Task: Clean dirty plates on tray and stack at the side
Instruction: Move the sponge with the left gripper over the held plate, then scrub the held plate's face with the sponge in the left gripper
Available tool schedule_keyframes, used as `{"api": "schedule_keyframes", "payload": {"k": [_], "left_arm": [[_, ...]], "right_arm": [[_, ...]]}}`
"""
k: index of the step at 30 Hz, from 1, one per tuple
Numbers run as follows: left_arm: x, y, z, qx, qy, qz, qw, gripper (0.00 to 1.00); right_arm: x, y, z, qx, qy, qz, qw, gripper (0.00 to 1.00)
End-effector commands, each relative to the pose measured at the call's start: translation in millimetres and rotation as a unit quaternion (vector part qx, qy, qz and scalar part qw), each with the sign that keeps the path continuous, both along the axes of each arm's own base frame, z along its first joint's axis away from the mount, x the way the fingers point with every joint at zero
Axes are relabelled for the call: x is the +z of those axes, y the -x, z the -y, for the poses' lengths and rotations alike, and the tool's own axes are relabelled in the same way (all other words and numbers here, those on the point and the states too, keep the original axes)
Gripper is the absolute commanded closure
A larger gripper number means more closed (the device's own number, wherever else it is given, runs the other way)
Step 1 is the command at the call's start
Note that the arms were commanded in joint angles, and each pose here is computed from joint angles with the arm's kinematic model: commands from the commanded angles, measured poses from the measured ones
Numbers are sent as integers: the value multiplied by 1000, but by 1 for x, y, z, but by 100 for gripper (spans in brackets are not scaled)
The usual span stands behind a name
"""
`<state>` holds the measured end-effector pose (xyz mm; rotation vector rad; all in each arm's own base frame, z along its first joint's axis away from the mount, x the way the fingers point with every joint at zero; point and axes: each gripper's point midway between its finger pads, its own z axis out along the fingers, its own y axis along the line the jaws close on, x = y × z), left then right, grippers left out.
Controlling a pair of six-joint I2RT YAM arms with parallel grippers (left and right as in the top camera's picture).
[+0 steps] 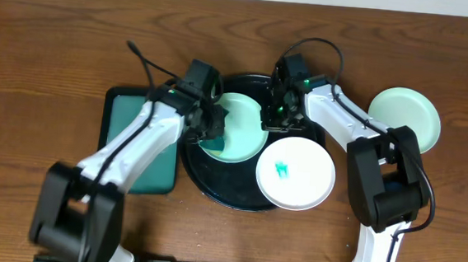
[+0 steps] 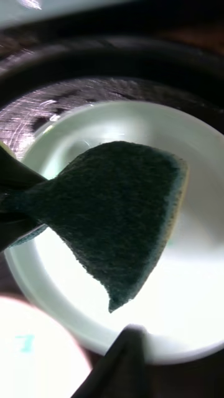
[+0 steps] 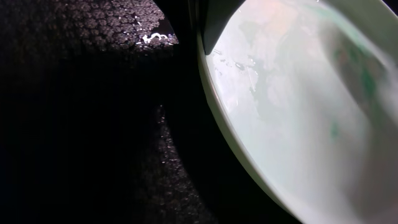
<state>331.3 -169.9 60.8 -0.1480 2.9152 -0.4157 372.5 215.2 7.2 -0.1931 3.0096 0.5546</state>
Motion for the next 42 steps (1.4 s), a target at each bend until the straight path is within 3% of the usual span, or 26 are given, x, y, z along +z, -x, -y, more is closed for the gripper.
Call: {"api": "schedule_keyframes", "payload": {"k": [1, 6, 9, 15, 22, 24, 31, 36, 42], "left_arm": [[-26, -13, -2, 14, -22, -8, 1000, 93], [-64, -20, -15, 58, -66, -25, 996, 93], [-78, -16, -12, 67, -61, -45, 995, 93], [-68, 11, 64, -7, 112, -111, 987, 93], [-61, 30, 111, -60, 140, -103, 983, 93], [-62, 25, 108, -51, 130, -94, 986, 93], [-77, -25, 39, 33, 6, -15, 999, 93], [-79, -52, -21, 76, -74, 24, 994, 93], [-76, -65, -79, 105, -163, 42, 980, 93]], "right_arm": [[-4, 6, -5, 17, -2, -7, 1000, 99], [-4, 12, -7, 23, 1, -15, 1000, 99], [-5, 16, -10, 31, 3, -16, 999, 99], [-5, 17, -14, 38, 3, -15, 999, 99], [-5, 19, -14, 38, 3, -17, 999, 99], [-5, 19, -13, 38, 4, -19, 999, 99], [-5, 23, -12, 38, 7, -26, 999, 99], [-6, 25, -10, 36, 9, -31, 999, 99], [-6, 25, -10, 36, 10, -32, 999, 99]]}}
